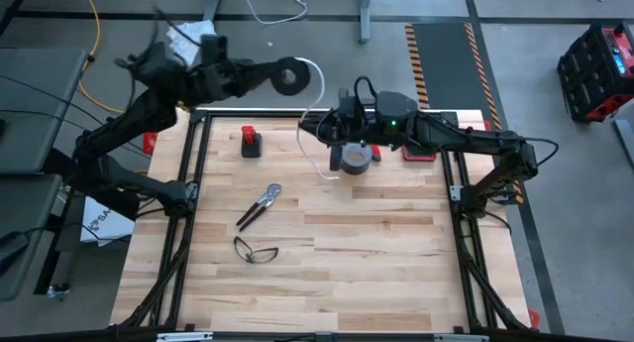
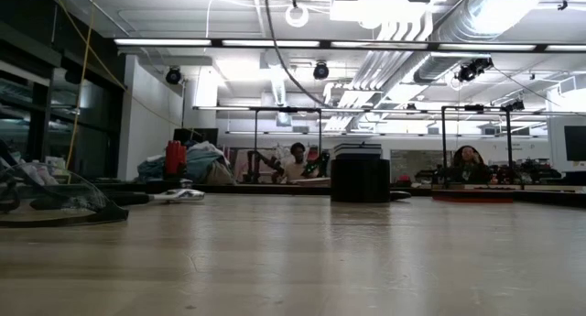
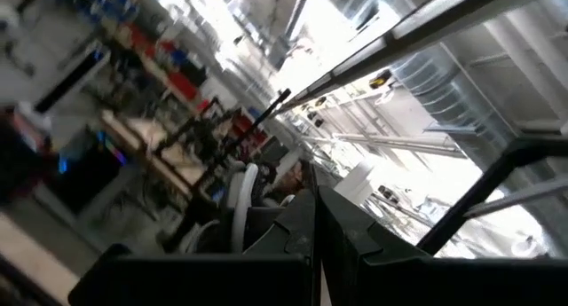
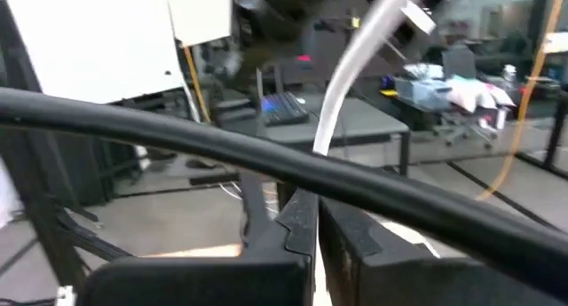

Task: Coil cords
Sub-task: Coil the white wire onto the black spool

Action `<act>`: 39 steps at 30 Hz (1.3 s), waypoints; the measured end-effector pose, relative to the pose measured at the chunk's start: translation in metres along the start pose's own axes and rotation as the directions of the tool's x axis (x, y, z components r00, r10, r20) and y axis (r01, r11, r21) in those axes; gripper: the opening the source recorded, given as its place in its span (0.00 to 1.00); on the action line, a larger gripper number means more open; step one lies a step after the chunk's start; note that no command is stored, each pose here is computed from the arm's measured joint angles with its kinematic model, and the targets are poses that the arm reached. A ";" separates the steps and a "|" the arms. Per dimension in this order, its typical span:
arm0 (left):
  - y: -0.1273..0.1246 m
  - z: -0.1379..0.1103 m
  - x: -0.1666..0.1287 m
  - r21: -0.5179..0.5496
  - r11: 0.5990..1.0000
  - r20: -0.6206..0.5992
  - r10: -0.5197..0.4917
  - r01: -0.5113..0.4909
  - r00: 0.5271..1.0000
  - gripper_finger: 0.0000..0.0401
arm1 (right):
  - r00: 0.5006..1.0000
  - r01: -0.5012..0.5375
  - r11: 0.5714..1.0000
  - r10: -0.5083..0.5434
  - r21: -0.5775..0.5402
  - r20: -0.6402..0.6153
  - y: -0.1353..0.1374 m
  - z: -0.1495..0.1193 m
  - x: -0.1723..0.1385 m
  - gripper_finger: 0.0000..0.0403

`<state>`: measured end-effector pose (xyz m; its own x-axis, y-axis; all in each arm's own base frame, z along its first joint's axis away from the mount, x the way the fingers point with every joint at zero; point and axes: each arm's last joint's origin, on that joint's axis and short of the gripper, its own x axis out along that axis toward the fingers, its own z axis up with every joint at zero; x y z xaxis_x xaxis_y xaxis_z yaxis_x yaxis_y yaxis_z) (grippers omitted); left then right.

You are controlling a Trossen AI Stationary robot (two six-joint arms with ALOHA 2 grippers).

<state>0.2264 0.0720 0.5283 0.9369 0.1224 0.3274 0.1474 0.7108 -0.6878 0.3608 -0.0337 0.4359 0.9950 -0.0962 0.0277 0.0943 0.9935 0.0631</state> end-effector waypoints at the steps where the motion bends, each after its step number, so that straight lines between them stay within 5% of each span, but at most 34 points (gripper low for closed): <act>1: 0.004 -0.002 0.004 -0.034 0.999 -0.009 0.010 -0.010 1.000 0.00 | 1.000 -0.009 1.000 0.009 0.000 0.006 0.003 -0.001 0.002 0.00; 8: 0.025 -0.015 0.026 -0.097 0.994 -0.054 0.041 -0.046 0.998 0.00 | 0.997 -0.045 0.999 0.045 0.000 0.060 0.016 -0.004 0.011 0.00; 18: 0.030 -0.015 0.028 -0.053 0.995 -0.016 0.089 -0.090 0.996 0.00 | 0.996 -0.064 0.997 0.067 -0.041 0.062 0.025 -0.004 0.009 0.00; 27: 0.026 -0.027 0.030 -0.288 0.954 -0.127 0.051 -0.086 0.991 0.00 | 0.993 -0.060 0.994 0.068 -0.087 0.101 0.025 0.000 0.009 0.00; 39: 0.019 -0.043 0.035 -0.445 0.891 -0.217 -0.013 -0.087 0.976 0.00 | 0.988 -0.067 0.994 0.078 -0.088 0.134 0.026 -0.003 0.015 0.00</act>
<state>0.2755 0.0602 0.4992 0.9814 -0.0395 0.1879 0.1907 0.3150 -0.9297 0.3784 -0.0091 0.4354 0.9858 -0.0253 0.1661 0.0302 0.9992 -0.0270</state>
